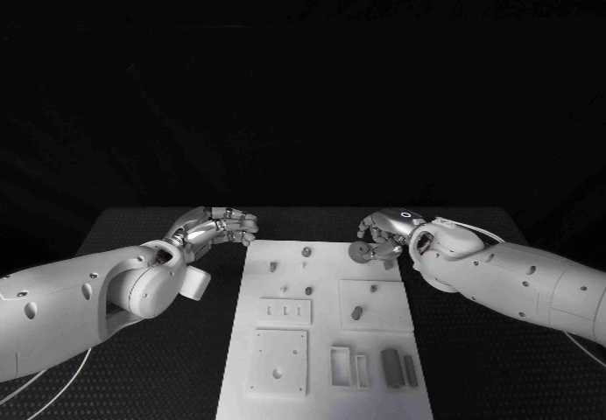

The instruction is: Assemble the parts on the task board

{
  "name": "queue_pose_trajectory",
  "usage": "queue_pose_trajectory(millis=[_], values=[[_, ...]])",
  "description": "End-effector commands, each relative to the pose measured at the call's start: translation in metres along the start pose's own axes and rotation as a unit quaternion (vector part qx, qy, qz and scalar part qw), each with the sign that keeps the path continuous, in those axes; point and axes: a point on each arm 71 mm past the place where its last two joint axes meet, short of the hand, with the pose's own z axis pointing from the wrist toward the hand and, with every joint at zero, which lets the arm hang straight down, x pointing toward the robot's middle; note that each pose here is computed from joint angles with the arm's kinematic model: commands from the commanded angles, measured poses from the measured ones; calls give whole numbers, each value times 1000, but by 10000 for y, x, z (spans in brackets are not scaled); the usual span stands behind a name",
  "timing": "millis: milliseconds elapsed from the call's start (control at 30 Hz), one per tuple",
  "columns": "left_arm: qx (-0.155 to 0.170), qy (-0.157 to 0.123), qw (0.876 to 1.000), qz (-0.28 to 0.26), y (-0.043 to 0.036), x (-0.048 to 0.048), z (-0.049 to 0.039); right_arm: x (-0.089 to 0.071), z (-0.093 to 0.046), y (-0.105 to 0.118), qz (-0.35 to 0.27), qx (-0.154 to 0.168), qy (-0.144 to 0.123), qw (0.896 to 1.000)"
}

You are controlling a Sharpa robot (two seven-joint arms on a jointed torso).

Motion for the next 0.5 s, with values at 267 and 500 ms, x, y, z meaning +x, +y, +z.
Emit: queue_pose_trajectory(millis=[267,500], values=[[4,8,1000,-5,-15,26,5,101,10,22,-5,-8,28,1000],[4,8,1000,-5,-16,27,4,122,18,13,-8,-6,33,999]])
